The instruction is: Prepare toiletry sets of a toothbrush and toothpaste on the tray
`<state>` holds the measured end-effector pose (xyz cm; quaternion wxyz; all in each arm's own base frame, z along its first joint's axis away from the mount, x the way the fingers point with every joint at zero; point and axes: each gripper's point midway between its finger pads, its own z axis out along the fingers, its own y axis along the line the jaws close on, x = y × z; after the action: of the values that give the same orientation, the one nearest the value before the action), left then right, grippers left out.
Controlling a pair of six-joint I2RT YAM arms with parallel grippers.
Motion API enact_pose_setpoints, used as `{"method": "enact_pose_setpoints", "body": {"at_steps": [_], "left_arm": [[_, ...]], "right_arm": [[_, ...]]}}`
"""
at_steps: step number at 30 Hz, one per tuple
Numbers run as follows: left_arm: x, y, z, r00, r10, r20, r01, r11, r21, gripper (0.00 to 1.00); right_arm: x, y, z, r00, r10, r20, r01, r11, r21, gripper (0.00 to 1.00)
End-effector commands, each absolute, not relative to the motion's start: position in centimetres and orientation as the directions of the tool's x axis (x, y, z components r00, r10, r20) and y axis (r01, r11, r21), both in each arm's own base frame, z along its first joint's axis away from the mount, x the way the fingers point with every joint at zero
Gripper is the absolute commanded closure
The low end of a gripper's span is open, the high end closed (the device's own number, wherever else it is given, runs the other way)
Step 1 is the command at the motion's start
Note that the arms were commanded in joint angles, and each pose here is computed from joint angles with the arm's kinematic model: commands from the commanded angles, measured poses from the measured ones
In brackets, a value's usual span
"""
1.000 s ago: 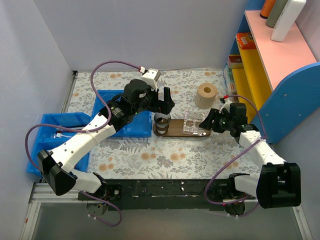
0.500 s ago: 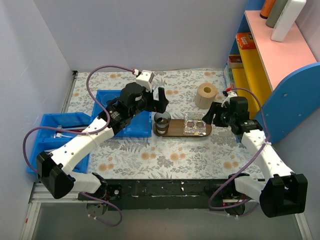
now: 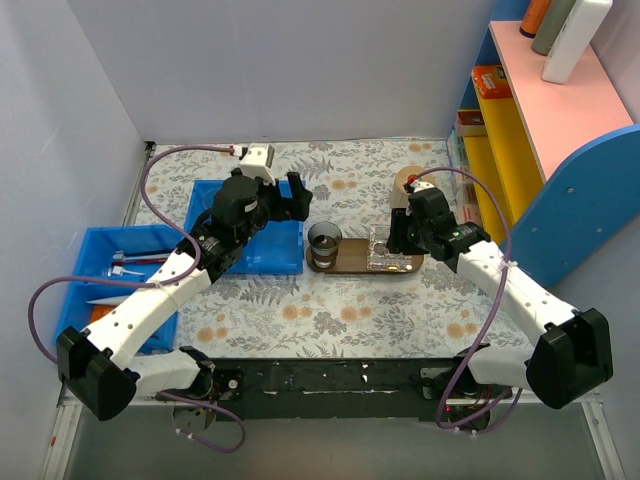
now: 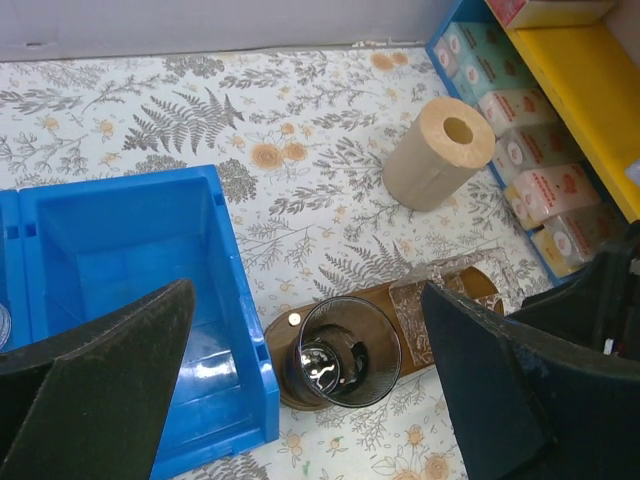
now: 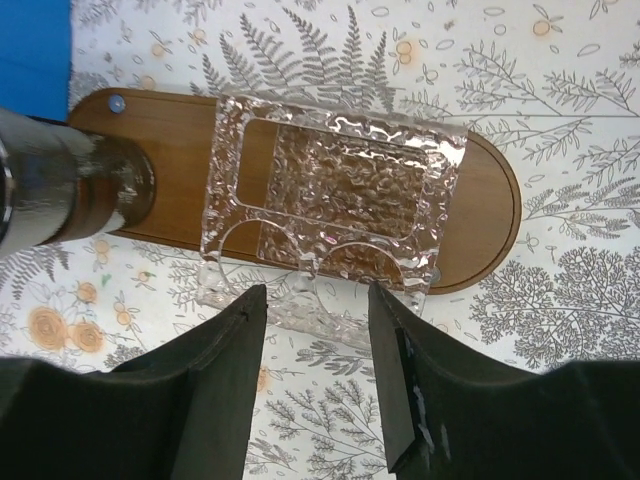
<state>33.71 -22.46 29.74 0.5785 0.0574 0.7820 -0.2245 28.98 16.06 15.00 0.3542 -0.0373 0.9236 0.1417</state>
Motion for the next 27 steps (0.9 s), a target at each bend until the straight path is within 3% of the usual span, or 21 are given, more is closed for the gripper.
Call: {"method": "enact_pose_setpoints", "body": {"at_steps": [1,13,27], "left_arm": [[33.7,-21.0,31.9,-0.244,-0.228,-0.943,0.326,0.896,-0.301,0.02],[33.6,-20.9,31.4,-0.256,-0.212,-0.943,0.335,0.896,-0.292,0.02],[33.9,-20.6,31.1,-0.268,-0.212,-0.940,0.332,0.895,-0.297,0.02]], "right_arm": [[29.1,15.9,15.4,-0.742,0.044,-0.669,-0.129,0.970,0.207,0.48],[29.5,17.3,14.1,-0.766,0.021,-0.642,-0.126,0.975,0.183,0.51],[29.6,17.9,12.8,-0.792,0.016,-0.610,-0.102,0.982,0.159,0.70]]}}
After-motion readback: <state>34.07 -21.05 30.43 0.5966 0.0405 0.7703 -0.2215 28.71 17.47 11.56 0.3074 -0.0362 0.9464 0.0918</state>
